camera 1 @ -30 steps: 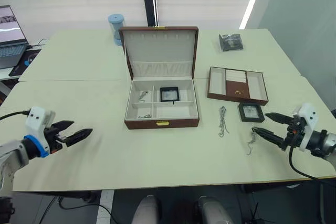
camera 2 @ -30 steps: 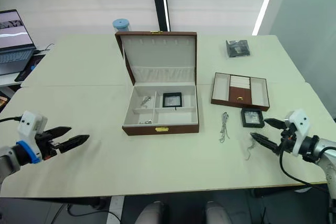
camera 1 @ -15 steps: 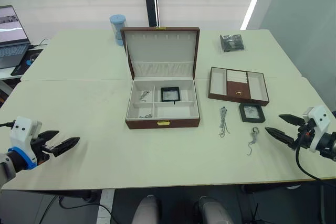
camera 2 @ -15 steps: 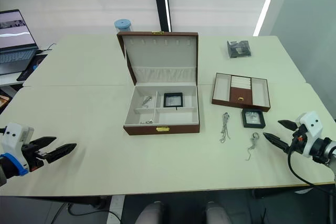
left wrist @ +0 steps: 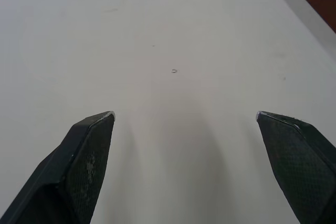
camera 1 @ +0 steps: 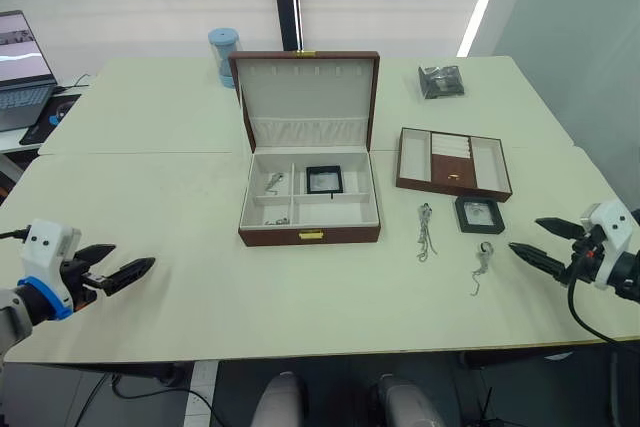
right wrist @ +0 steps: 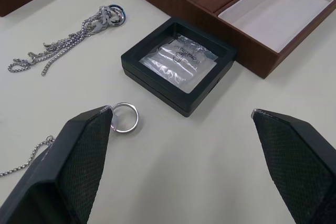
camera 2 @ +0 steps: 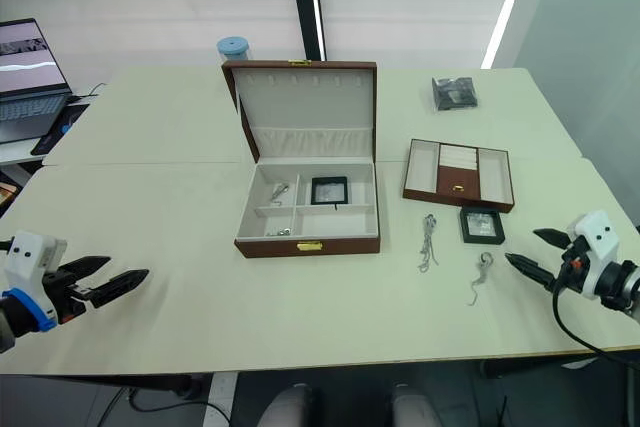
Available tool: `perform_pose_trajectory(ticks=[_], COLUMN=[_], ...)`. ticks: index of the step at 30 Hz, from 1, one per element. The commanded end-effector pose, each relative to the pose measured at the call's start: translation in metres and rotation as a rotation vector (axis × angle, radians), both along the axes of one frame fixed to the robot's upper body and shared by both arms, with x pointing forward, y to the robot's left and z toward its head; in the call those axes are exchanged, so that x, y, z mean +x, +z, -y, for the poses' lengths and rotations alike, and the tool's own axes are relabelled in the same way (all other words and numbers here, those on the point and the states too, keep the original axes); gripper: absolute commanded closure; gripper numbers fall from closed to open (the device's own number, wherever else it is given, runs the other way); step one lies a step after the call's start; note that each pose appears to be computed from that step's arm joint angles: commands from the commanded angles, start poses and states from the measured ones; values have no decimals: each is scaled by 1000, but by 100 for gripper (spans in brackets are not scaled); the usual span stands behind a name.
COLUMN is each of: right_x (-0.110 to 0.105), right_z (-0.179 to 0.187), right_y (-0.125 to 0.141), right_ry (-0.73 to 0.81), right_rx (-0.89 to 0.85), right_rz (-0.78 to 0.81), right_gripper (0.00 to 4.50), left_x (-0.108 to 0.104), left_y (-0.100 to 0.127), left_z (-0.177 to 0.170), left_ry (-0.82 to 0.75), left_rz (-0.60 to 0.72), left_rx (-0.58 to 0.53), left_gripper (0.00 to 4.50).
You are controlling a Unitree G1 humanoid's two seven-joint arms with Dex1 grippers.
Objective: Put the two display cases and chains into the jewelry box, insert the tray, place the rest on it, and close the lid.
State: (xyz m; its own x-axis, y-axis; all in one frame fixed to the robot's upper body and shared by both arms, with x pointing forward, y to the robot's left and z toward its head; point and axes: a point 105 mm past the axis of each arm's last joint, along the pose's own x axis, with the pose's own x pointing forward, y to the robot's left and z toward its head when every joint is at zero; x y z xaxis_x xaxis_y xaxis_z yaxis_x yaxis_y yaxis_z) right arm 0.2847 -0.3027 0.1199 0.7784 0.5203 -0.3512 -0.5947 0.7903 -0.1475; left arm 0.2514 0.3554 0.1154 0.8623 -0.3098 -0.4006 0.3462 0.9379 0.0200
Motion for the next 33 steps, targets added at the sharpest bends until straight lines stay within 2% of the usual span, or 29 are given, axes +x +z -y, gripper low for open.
perform_pose_trajectory(ticks=[1,7,10,15,18,23,26,33], right_x=[1,-3,1,12,22,40,49,60], right_z=[-16,-51,-62,-70,-71,-63,-57,-59], right_y=[22,36,44,46,43,36,32,25], right_ry=[108,373,463,543,571,571,557,563], right_rx=[-83,-184,-232,-317,-361,-433,-477,-454], right_rz=[38,-50,-58,-101,-131,-160,-166,-181], right_gripper=[0,0,0,0,0,0,0,0], left_x=[6,12,4,-3,-13,-29,-35,-42], left_y=[16,19,21,24,22,22,8,2], left_z=[28,92,126,169,195,213,216,226], left_ry=[-136,-413,-553,-708,-838,-970,-1027,-1066], left_rz=[55,98,111,215,290,384,413,440], left_rx=[-10,54,16,-33,-5,-20,13,-32], left_gripper=[2,2,2,2,2,2,2,2])
